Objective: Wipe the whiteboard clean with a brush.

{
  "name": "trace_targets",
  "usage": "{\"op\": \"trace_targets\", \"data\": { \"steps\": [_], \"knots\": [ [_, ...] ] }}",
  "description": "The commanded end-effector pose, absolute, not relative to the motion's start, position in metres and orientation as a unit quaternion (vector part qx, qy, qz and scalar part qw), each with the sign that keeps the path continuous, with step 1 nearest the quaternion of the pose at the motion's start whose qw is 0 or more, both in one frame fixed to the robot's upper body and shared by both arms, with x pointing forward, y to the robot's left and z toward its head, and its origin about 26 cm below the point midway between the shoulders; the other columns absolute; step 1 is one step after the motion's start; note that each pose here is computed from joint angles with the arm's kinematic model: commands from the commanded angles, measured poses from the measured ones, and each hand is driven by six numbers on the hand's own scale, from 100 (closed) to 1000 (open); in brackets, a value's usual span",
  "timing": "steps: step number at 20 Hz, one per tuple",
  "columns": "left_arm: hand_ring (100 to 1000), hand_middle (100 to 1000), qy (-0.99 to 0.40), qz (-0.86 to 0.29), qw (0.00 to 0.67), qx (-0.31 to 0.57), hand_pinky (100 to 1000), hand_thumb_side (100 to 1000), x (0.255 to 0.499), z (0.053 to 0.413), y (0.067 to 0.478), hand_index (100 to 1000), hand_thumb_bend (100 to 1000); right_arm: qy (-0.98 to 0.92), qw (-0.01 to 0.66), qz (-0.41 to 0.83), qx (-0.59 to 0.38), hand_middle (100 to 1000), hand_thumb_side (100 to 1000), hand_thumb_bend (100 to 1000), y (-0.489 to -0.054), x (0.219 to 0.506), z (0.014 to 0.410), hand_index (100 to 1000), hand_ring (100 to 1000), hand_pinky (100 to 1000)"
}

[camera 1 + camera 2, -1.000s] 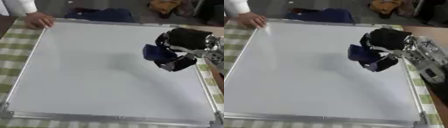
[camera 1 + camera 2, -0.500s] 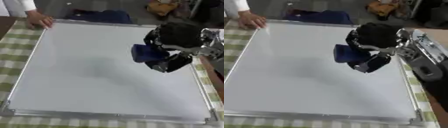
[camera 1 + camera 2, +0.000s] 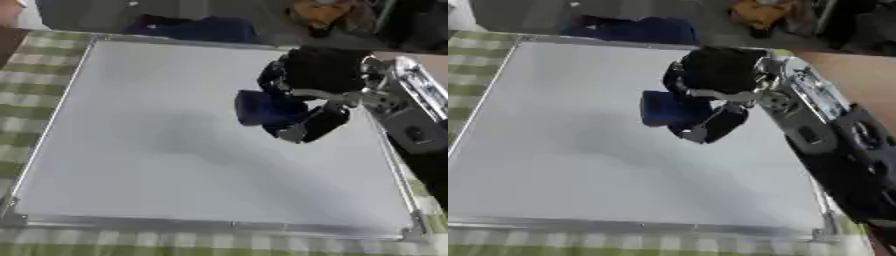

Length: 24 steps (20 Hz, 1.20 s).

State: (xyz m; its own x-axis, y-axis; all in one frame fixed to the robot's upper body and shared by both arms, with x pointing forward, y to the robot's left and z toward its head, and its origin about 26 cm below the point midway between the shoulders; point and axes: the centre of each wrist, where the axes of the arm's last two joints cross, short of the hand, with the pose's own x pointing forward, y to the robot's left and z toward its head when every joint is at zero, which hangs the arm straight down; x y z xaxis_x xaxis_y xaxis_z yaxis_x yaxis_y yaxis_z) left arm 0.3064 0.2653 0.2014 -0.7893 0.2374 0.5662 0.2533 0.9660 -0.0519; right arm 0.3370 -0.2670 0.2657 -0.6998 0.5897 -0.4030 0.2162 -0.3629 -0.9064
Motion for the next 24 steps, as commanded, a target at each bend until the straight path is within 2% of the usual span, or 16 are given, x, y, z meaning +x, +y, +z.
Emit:
{"op": "trace_targets", "data": {
  "steps": [1, 6, 13, 16, 17, 18, 21, 24],
  "knots": [
    [613, 576, -0.949, -0.023, 0.286, -0.13, 519, 1000, 0.304, 0.21, 0.266, 517, 105, -0.529, 0.132, 0.748, -0.379, 134, 424, 100, -0.265, 0.347, 0.262, 415, 337, 286],
    [612, 576, -0.949, -0.024, 0.286, -0.132, 518, 1000, 0.304, 0.21, 0.265, 516, 105, -0.498, 0.153, 0.765, -0.379, 144, 467, 100, -0.262, 0.365, 0.237, 421, 347, 295],
    [612, 576, -0.949, -0.026, 0.285, -0.134, 517, 1000, 0.304, 0.211, 0.264, 516, 105, -0.487, 0.147, 0.774, -0.377, 169, 677, 100, -0.256, 0.374, 0.221, 441, 371, 320],
    [612, 576, -0.949, -0.026, 0.284, -0.135, 517, 1000, 0.304, 0.211, 0.264, 516, 105, -0.484, 0.143, 0.778, -0.373, 216, 798, 100, -0.252, 0.375, 0.216, 445, 401, 339],
    [612, 576, -0.949, -0.026, 0.284, -0.136, 517, 1000, 0.304, 0.212, 0.264, 516, 105, -0.483, 0.141, 0.781, -0.37, 229, 813, 100, -0.251, 0.376, 0.214, 445, 409, 343],
    [612, 576, -0.949, -0.026, 0.284, -0.136, 517, 1000, 0.304, 0.212, 0.264, 516, 105, -0.482, 0.139, 0.784, -0.367, 273, 869, 100, -0.25, 0.376, 0.213, 437, 442, 351],
    [612, 576, -0.949, -0.026, 0.283, -0.135, 517, 1000, 0.304, 0.212, 0.264, 516, 104, -0.481, 0.132, 0.789, -0.359, 290, 896, 100, -0.249, 0.375, 0.212, 429, 454, 355],
    [613, 576, -0.949, -0.025, 0.283, -0.136, 516, 1000, 0.305, 0.212, 0.263, 516, 105, -0.479, 0.129, 0.795, -0.348, 379, 956, 100, -0.248, 0.374, 0.212, 421, 511, 375]
  ]
}}
